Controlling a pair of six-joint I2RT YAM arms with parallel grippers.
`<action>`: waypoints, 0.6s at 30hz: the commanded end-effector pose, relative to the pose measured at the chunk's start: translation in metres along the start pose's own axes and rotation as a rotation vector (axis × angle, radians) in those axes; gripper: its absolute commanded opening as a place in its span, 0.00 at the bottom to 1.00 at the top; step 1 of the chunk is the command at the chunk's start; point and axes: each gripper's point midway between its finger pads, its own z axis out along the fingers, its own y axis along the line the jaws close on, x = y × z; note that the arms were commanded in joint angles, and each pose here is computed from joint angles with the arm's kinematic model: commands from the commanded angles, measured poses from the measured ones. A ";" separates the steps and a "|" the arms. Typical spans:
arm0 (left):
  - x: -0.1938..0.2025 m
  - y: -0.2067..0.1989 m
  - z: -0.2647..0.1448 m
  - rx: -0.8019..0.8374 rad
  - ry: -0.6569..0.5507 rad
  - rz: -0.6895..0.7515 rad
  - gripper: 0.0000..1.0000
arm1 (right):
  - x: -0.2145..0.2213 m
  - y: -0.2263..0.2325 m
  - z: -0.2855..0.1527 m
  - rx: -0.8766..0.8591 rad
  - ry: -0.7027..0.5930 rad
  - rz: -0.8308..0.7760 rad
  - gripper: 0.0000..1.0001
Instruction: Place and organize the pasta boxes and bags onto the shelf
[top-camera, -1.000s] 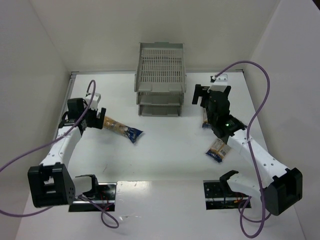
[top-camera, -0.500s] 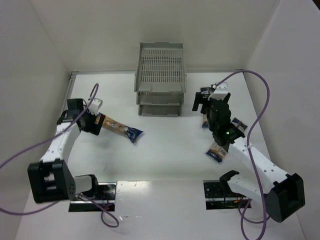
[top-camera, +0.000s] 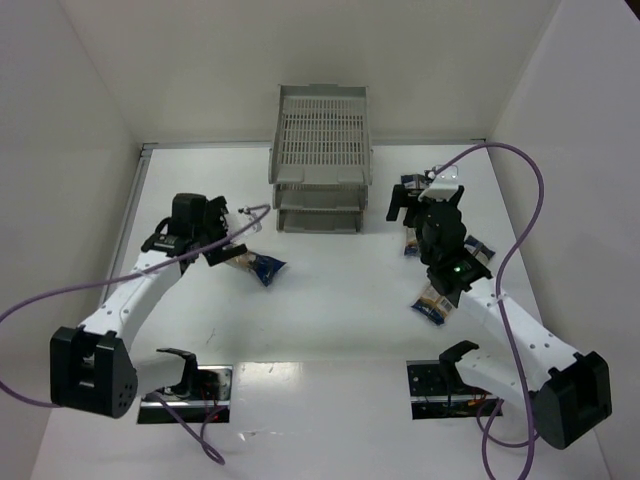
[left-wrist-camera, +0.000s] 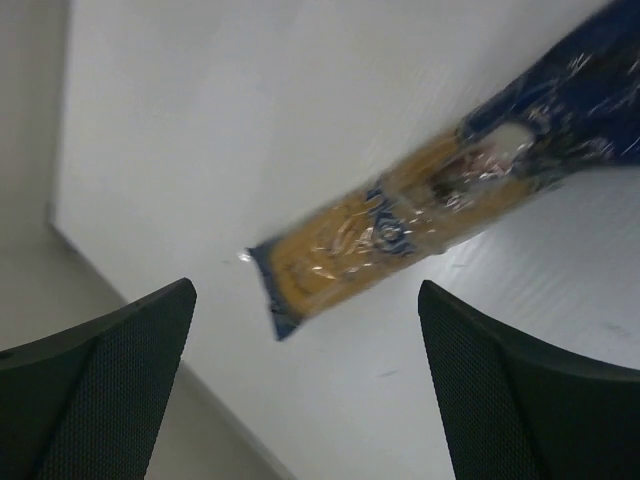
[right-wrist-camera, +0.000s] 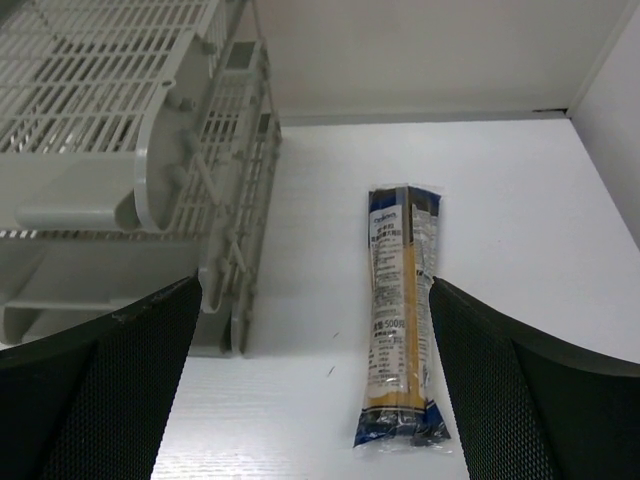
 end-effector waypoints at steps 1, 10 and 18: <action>-0.002 0.015 0.008 -0.043 -0.057 0.527 0.99 | -0.008 0.007 0.009 -0.029 -0.019 -0.021 1.00; 0.015 -0.010 0.056 0.248 -0.015 0.637 0.99 | -0.002 0.015 0.008 -0.079 0.001 -0.049 1.00; 0.042 -0.031 0.069 0.480 0.052 0.715 0.99 | -0.001 0.021 0.003 -0.131 0.002 -0.089 1.00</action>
